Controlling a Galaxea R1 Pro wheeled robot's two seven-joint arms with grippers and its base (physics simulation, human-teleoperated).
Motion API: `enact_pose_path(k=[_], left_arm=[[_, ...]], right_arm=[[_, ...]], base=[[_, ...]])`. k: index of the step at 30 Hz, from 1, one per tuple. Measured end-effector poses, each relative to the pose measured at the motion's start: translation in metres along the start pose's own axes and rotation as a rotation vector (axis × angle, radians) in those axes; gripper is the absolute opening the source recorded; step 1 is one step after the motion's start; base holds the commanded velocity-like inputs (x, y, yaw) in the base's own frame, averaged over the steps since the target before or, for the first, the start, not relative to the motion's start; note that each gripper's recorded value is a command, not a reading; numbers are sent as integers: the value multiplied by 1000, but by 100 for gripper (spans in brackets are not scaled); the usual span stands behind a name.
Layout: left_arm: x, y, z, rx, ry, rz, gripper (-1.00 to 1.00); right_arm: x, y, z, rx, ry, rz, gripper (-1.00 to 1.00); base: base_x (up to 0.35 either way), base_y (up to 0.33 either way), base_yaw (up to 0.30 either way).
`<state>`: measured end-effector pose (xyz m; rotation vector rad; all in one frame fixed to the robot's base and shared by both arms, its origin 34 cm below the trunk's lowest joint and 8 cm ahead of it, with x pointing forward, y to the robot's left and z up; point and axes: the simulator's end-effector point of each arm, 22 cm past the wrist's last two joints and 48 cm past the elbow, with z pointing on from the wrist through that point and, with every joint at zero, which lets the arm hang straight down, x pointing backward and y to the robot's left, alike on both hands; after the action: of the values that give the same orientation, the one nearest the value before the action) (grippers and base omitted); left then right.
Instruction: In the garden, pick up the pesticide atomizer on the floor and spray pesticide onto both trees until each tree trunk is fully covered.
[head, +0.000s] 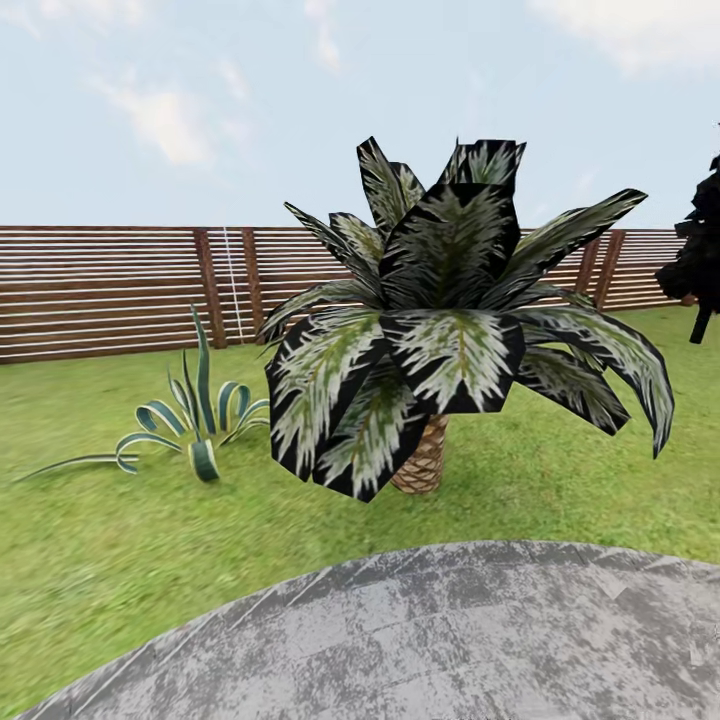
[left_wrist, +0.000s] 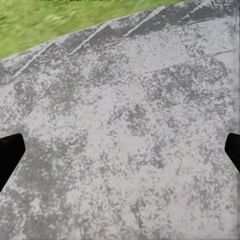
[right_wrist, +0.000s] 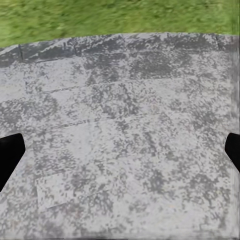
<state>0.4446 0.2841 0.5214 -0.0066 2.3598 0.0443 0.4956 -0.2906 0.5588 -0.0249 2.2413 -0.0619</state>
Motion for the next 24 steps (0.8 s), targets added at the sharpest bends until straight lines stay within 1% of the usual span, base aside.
enact_pose_path(k=[6, 9, 24], left_arm=[[2, 1, -1, -1, 3, 0, 100], [2, 1, -1, -2, 4, -3, 100], [5, 2, 0, -4, 10, -3, 100]], right_arm=[[1, 0, 0, 0, 1, -1, 100], [1, -1, 0, 3, 1, 2, 100], [4, -2, 0, 8, 9, 2, 100]], base=[[-1, 0, -263], [-91, 57, -266], [-252, 219, -264]])
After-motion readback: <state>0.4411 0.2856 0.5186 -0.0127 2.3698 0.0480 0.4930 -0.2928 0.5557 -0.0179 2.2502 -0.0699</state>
